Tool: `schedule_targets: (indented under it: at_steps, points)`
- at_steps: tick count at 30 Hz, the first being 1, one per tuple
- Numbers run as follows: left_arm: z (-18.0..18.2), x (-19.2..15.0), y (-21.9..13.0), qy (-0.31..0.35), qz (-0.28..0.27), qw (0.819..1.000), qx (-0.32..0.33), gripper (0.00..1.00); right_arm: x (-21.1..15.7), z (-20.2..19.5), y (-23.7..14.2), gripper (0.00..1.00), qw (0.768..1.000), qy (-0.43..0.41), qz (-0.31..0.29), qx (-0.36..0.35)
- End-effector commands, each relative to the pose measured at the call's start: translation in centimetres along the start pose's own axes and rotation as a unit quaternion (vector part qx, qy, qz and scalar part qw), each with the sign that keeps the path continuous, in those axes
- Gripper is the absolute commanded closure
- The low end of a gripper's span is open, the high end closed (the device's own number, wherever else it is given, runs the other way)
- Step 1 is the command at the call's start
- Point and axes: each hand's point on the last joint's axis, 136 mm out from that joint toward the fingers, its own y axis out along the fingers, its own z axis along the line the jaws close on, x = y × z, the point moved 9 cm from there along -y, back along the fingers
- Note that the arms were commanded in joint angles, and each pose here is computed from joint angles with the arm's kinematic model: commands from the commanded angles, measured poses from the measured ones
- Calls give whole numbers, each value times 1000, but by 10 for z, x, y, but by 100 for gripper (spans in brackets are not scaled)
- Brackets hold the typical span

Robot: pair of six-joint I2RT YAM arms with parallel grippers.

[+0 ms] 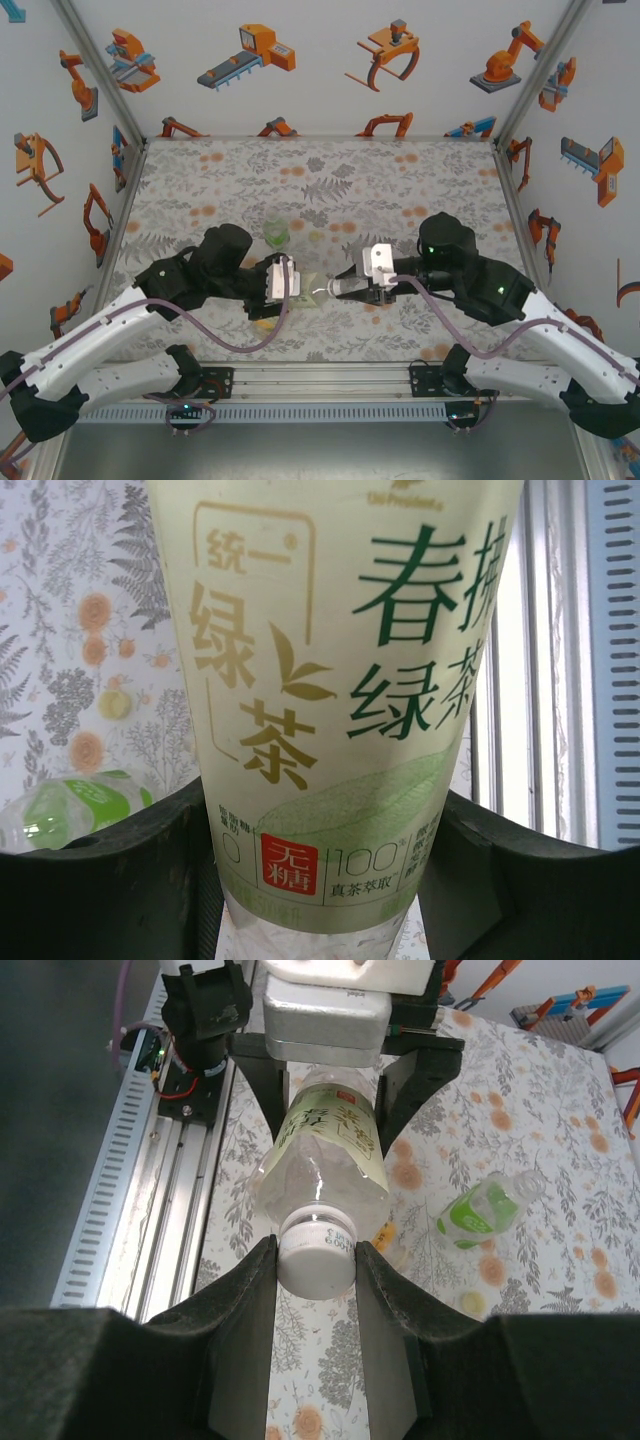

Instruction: Screw on the bottle caps

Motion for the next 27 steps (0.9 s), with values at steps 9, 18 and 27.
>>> schedule_targets:
  at_steps: [9,18,27]
  points:
    - [0,18,-6,-12,-49,998,-28,100,4,16,9,100,995,-92,24,19]
    - [-2,19,-5,-20,-51,997,-47,100,8,24,10,100,991,-134,17,25]
    - [0,21,-16,20,-68,997,4,100,11,18,19,100,999,9,22,24]
